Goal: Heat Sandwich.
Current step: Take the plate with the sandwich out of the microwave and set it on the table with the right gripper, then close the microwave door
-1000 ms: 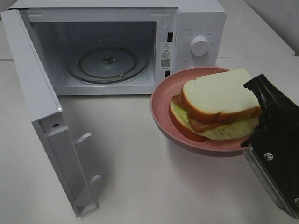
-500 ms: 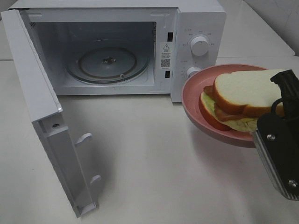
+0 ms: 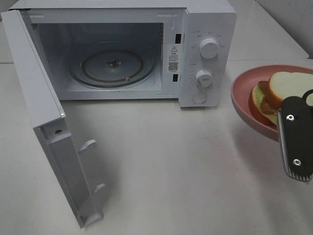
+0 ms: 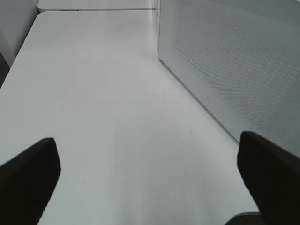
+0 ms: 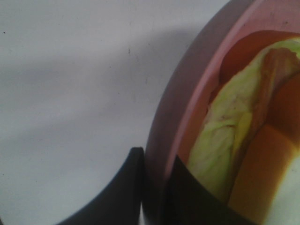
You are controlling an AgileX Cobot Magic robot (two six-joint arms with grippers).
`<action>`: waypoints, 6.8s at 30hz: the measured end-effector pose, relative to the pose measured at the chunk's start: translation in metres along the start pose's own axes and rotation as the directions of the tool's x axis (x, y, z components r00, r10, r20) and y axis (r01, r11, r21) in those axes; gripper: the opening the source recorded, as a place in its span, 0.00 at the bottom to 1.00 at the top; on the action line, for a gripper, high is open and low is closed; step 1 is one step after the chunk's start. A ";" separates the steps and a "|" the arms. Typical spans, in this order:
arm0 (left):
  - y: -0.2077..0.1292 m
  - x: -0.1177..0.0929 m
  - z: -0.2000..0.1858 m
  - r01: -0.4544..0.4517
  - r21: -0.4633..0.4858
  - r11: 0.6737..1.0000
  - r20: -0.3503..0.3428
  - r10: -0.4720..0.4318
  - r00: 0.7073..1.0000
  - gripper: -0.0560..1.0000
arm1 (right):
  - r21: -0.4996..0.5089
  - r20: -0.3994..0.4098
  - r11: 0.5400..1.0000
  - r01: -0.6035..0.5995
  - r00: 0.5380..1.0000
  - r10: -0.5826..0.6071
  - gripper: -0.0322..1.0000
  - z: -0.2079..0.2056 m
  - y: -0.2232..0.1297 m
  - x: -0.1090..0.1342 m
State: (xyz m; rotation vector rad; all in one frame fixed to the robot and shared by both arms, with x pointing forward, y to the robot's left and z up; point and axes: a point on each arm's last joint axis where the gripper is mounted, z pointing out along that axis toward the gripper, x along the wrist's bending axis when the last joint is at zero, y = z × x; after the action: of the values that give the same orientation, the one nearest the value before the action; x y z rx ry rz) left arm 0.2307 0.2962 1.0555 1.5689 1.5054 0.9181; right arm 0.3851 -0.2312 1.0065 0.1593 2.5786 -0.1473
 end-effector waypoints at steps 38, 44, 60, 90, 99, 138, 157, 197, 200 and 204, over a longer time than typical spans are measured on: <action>0.000 0.000 0.000 0.000 0.000 1.000 0.000 0.000 1.000 0.97 | 0.248 0.100 0.808 -0.534 0.844 0.527 0.12 0.047 0.024 -0.015; 0.000 0.000 0.000 0.000 0.000 1.000 0.000 0.000 1.000 0.97 | 0.248 0.126 0.778 -0.578 0.815 0.565 0.12 0.053 0.034 -0.024; 0.000 0.000 0.000 0.000 0.000 1.000 0.000 0.000 1.000 0.97 | 0.357 0.200 0.595 -0.720 0.681 0.705 0.12 0.089 0.012 -0.043; 0.000 0.000 0.000 0.000 0.000 1.000 0.000 0.000 1.000 0.97 | 0.444 0.262 0.461 -0.768 0.604 0.753 0.12 0.152 -0.006 -0.038; 0.000 0.000 0.000 0.000 0.000 1.000 0.000 0.000 1.000 0.97 | 0.437 0.244 0.466 -0.769 0.600 0.762 0.12 0.167 -0.001 -0.032; 0.000 0.000 0.000 0.000 0.000 1.000 0.000 0.000 1.000 0.97 | 0.396 0.226 0.387 -0.833 0.497 0.838 0.50 0.141 -0.001 -0.040; 0.000 0.000 0.000 0.000 0.000 1.000 0.000 0.000 1.000 0.97 | 0.263 -0.006 0.385 -0.884 0.398 0.917 0.81 0.053 -0.005 -0.048; 0.000 0.000 0.000 0.000 0.000 1.000 0.000 0.000 1.000 0.97 | -0.307 -0.143 0.202 -0.930 0.255 0.956 0.77 -0.097 -0.089 0.056; 0.000 0.000 0.000 0.000 0.000 1.000 0.000 0.000 1.000 0.97 | -0.345 -0.136 0.180 -0.921 0.238 0.962 0.77 -0.097 -0.090 0.062; 0.000 0.000 0.000 0.000 0.000 1.000 0.000 0.000 1.000 0.97 | -0.408 -0.129 0.149 -0.901 0.219 0.967 0.77 -0.099 -0.092 0.073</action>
State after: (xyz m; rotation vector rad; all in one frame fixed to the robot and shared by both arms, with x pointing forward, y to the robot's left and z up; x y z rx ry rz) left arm 0.2307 0.2962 1.0555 1.5689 1.5054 0.9181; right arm 0.2588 -0.3021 1.0583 1.5127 1.7640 0.8327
